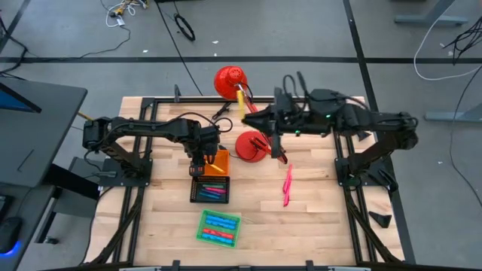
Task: Pick & Place Markers
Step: Put the yellow pen into the orange bin
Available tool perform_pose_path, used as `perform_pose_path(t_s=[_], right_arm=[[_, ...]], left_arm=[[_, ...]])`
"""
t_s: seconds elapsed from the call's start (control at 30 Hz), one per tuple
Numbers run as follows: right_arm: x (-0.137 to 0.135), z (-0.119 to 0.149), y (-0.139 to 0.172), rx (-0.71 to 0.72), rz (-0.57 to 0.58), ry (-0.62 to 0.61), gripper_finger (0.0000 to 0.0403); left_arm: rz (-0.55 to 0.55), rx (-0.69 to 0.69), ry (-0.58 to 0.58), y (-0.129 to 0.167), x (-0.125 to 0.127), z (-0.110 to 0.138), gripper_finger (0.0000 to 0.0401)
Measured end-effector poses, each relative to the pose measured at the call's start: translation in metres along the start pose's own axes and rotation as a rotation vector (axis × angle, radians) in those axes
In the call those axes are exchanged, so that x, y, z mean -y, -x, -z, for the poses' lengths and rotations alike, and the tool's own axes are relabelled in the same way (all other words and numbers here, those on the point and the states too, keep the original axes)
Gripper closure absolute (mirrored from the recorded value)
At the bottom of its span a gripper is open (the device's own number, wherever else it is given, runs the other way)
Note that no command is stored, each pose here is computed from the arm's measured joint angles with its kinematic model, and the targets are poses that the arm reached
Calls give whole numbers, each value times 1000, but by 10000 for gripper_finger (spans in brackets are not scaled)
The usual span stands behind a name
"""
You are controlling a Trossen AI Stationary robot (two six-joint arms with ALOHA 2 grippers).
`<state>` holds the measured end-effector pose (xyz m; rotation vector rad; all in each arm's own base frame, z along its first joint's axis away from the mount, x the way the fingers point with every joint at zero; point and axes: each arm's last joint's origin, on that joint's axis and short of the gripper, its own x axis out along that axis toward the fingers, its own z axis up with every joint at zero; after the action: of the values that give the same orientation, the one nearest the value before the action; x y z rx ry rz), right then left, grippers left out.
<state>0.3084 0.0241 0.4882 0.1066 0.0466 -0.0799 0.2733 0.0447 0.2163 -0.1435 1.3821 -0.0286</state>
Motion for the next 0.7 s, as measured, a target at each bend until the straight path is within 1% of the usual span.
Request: perform_pose_path(t_s=[0.23,0.33,0.43,0.5,0.7], right_arm=[[-12,14,-26,8,-32,73,394],[-15,19,-31,-11,-38,68,394],[-17,20,-31,-15,-42,64,394],[-19,19,-30,-11,-47,62,394],[-20,19,-29,-10,-52,64,394]], left_arm=[[16,10,23,0,0,-1,243],[49,71,42,10,3,0,243],[60,186,49,35,8,5,243],[60,298,46,56,14,10,243],[93,734,7,121,38,24,243]])
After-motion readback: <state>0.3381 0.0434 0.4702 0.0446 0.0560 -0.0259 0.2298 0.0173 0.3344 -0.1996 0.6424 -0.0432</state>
